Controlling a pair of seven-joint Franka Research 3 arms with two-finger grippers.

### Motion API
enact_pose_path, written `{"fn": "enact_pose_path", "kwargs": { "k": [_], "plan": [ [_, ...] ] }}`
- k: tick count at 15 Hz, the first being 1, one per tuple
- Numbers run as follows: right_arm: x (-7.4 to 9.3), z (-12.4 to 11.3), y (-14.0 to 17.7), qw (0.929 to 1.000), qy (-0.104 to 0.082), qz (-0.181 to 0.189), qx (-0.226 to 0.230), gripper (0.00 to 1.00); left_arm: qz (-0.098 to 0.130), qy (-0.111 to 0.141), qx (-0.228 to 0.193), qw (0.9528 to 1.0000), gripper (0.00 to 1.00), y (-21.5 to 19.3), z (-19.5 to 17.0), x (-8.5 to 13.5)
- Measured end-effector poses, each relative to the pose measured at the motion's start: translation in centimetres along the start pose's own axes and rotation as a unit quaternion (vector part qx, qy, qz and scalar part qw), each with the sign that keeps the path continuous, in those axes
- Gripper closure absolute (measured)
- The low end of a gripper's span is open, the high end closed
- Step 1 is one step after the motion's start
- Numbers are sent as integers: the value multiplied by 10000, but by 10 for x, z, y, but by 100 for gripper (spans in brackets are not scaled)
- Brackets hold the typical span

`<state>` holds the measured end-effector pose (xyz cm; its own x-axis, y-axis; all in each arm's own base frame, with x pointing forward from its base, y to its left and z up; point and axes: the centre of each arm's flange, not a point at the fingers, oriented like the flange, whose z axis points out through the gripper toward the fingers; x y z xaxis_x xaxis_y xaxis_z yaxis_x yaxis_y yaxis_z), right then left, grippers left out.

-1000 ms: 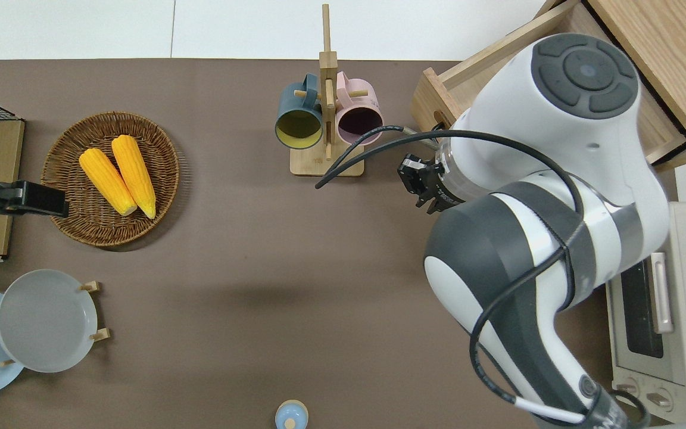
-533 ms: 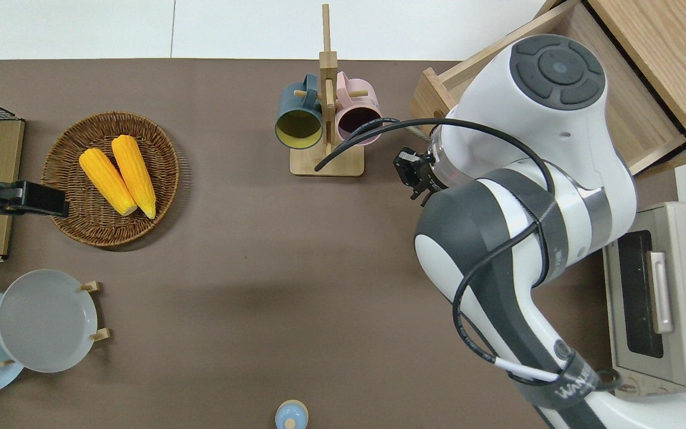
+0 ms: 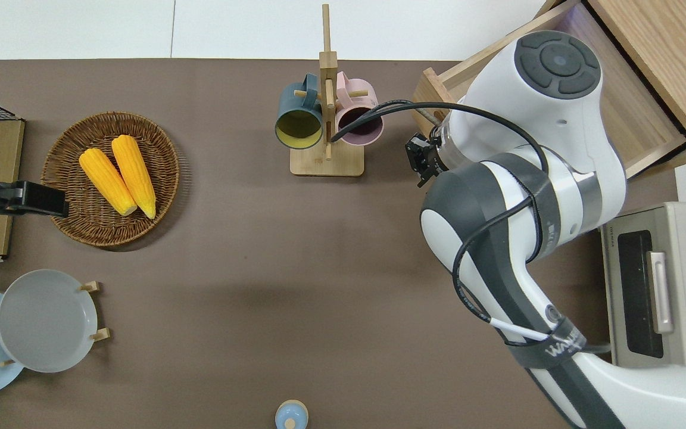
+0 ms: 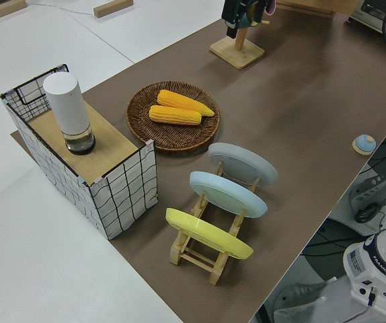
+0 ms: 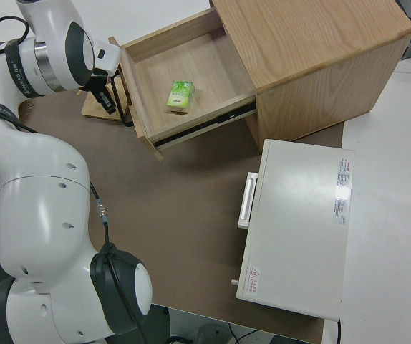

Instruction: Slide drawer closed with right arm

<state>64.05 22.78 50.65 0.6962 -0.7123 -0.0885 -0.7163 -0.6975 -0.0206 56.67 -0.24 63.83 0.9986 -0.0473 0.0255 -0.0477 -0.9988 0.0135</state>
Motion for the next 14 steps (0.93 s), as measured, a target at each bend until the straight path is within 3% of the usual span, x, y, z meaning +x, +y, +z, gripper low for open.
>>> {"fn": "enact_pose_path", "kwargs": {
  "k": [8,14],
  "plan": [
    [15,10,-1,9990,49,430,54,100,0,0,0,10000,0,0,0,0],
    [48,8,13,9983,179,551,110,100,0,0,0,10000,0,0,0,0]
  ]
}}
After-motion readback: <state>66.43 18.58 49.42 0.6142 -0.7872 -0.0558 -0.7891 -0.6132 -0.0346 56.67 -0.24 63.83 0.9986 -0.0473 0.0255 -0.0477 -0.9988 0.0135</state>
